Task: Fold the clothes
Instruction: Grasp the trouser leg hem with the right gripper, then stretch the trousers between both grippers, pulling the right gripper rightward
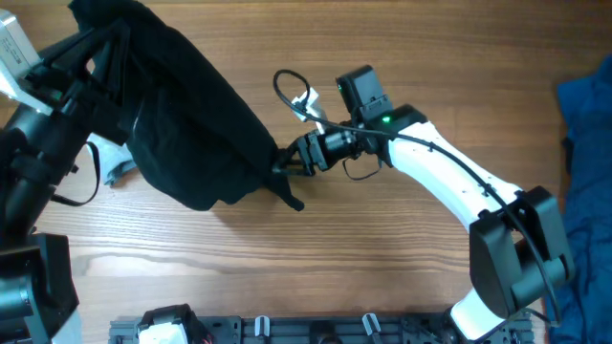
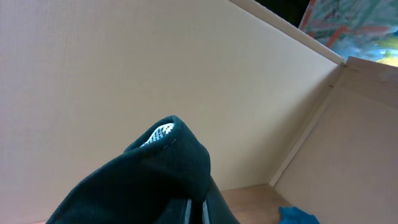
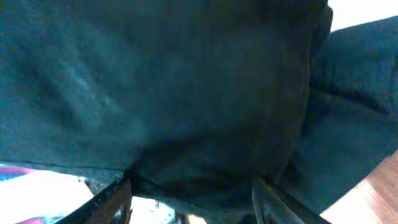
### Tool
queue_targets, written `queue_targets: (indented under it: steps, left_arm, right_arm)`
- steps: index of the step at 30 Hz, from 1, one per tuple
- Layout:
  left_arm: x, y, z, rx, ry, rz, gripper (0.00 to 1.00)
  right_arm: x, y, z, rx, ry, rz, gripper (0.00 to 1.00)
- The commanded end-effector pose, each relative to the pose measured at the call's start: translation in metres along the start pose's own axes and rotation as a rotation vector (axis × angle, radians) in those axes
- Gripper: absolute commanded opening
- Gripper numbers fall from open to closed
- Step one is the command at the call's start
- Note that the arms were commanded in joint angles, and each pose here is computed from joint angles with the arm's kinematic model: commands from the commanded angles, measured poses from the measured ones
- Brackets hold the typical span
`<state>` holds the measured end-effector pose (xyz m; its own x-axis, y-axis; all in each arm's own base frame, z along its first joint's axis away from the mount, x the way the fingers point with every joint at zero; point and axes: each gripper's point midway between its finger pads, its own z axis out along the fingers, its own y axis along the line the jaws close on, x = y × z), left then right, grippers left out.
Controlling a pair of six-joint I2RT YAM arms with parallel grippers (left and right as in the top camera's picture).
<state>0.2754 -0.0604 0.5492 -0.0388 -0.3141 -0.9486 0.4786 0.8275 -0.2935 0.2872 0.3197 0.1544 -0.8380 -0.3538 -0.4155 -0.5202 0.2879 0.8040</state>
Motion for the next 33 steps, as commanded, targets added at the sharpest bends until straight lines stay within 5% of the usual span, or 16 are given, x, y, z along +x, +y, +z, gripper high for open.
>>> queue_targets:
  steps: [1, 16, 23, 25, 28, 29, 33]
  left_arm:
    - [-0.024, -0.011, -0.009, -0.006, -0.072, 0.046, 0.04]
    - [-0.045, -0.003, -0.015, -0.091, -0.153, 0.095, 0.04]
    - [-0.048, -0.003, -0.016, -0.095, -0.166, 0.100, 0.04]
    - [-0.047, -0.002, -0.015, -0.097, -0.161, 0.098, 0.04]
    - [-0.046, -0.002, -0.015, -0.099, -0.157, 0.095, 0.04]
    - [-0.045, -0.001, -0.015, -0.101, -0.152, 0.091, 0.04]
    - [-0.034, 0.008, -0.015, -0.138, -0.113, 0.066, 0.04]
  right_arm:
    - [0.015, 0.009, 0.007, -0.178, 0.023, 0.129, 0.63]
    - [0.032, 0.022, 0.008, -0.349, 0.031, 0.035, 0.64]
    - [0.008, 0.038, 0.002, -0.393, -0.011, -0.021, 0.63]
    - [-0.004, 0.046, -0.002, -0.408, -0.040, -0.080, 0.58]
    - [-0.017, 0.055, -0.007, -0.412, -0.075, -0.097, 0.12]
    - [-0.020, 0.056, -0.010, -0.414, -0.083, -0.095, 0.05]
    - [-0.040, 0.055, -0.038, -0.395, -0.160, -0.087, 0.04]
